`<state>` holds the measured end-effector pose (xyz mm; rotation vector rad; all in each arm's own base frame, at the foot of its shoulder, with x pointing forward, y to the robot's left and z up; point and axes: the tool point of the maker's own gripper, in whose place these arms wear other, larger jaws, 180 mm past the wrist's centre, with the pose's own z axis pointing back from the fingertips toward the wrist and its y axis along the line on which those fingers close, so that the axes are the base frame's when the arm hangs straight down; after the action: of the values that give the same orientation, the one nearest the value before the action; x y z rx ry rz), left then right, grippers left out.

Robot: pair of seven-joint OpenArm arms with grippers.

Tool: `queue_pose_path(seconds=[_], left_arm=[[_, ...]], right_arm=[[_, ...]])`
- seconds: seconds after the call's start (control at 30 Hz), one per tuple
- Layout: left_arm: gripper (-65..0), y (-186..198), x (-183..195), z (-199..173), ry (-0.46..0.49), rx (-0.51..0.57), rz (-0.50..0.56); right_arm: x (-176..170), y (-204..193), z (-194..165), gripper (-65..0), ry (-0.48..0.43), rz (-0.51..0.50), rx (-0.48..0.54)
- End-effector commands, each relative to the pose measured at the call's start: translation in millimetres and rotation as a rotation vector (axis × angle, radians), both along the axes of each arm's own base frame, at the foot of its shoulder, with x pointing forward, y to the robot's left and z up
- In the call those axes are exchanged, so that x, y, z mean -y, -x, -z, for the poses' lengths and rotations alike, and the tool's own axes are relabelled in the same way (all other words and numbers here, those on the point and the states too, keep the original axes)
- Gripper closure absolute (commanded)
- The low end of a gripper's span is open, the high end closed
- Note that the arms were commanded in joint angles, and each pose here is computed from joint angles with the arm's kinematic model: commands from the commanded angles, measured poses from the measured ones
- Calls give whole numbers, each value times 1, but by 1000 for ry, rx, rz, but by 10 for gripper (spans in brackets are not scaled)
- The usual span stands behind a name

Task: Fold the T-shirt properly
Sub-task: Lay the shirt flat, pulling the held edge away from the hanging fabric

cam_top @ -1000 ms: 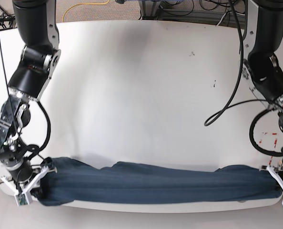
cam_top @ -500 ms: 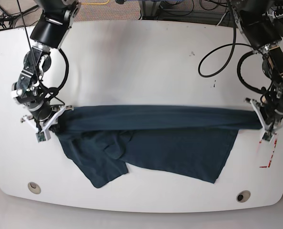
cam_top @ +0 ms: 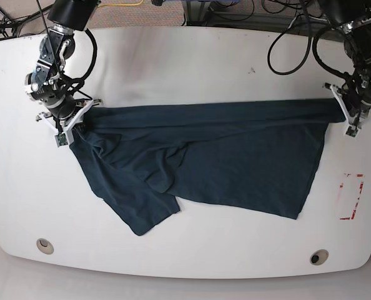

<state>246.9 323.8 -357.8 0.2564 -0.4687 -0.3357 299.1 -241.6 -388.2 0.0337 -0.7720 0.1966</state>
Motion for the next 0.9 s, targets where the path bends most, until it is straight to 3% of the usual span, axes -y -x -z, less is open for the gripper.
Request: queue_pose_path(seconds=[0.0,0.63,0.77,0.87], left_arm=[[0,2,-15,-10,-51,14,-15],[0,17,-16,-1,-49,-23,-21],[0,18,-15,-1,-50,-25,-20],[0,19,-16,-1,-50,-26,-22]], right_arm=[[3,-4,-14,0,19,5,51],[-6,31,12,-6,-1,4,-35],[-8,36,15,-101,-2,3,-45],[-9,34,7,-263,4,0,-22]])
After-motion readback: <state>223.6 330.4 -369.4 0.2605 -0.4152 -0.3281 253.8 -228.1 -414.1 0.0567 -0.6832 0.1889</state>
